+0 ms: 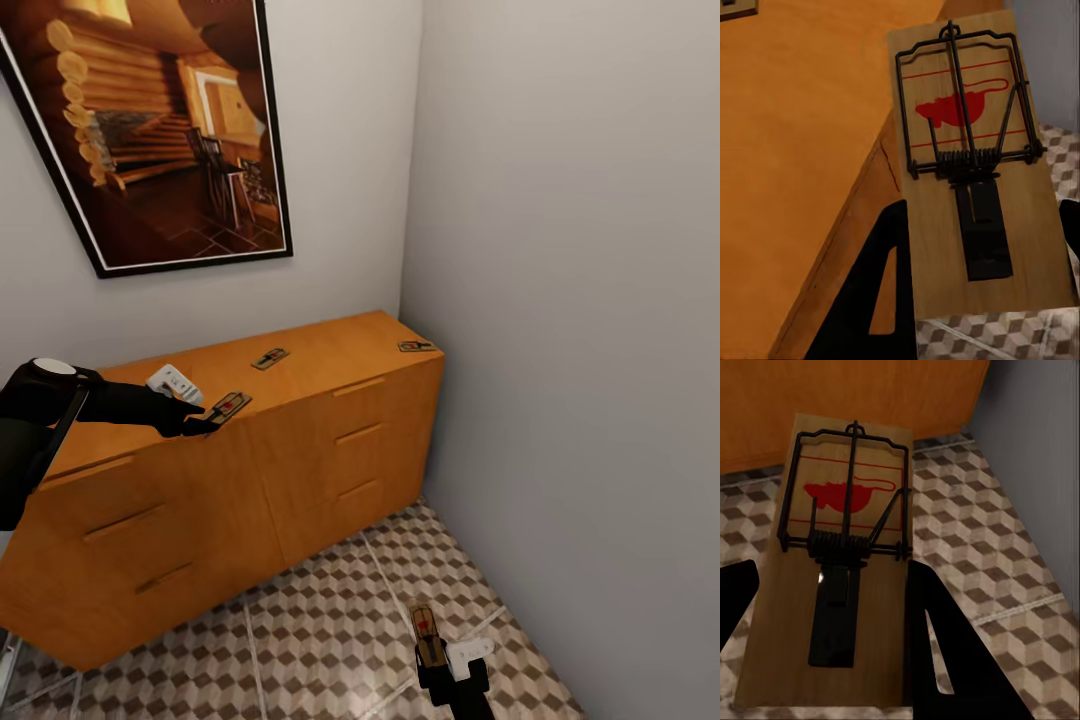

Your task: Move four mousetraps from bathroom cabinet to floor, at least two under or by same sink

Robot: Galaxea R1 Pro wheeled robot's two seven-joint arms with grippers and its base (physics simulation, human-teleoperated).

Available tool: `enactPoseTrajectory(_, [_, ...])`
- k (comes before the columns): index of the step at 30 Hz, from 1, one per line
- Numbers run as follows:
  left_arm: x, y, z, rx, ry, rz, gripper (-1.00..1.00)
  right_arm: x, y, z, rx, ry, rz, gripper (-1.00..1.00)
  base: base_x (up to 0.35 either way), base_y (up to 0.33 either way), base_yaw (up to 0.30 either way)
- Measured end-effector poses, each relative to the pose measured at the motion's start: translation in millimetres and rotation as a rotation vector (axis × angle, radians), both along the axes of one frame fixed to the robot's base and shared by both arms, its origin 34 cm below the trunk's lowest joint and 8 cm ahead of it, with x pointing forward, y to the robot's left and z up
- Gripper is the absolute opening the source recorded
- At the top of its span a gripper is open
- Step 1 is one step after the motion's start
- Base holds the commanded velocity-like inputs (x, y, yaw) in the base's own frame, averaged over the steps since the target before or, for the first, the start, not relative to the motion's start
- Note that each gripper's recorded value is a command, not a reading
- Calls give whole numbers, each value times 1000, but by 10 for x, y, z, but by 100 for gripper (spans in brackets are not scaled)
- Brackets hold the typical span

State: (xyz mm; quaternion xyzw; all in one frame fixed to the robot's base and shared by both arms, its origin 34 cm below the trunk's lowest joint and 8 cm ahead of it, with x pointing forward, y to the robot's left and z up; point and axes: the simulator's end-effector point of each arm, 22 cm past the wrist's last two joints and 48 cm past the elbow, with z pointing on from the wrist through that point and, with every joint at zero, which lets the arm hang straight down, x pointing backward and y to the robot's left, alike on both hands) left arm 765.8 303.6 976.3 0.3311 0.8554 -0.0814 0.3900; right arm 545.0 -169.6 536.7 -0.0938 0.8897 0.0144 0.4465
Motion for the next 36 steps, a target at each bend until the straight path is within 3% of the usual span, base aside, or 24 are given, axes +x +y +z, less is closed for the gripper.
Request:
enactPoseTrajectory(14, [-2,-3,-35,-1,10,0,-100,-1,3,0,0,0,1,-100,-283,-176,0])
enactPoseTrajectory(20, [-48,-9,-190,-3,40,1,-100,-3,12,2,1,0,1,-100,-75,-52,0])
enactPoseTrajectory(22, [-99,-55,-369,-10,77,-3,-100,-5,12,1,1,1,1,-100,-12,-9,0])
enactPoseTrajectory(25, [-294,-174,-888,13,192,-31,-100,-7,12,0,1,1,1,-100,-4,-3,0])
enactPoseTrajectory(30, [-612,-265,-1710,109,363,-78,-100,-7,12,0,1,1,1,-100,-1,0,0])
enactPoseTrajectory(33, [-726,-220,-2287,190,419,-89,-100,-7,21,1,2,1,1,-100,0,0,0])
enactPoseTrajectory(36, [-846,-134,-2831,237,458,-79,-100,-7,16,0,2,1,1,-100,0,0,0])
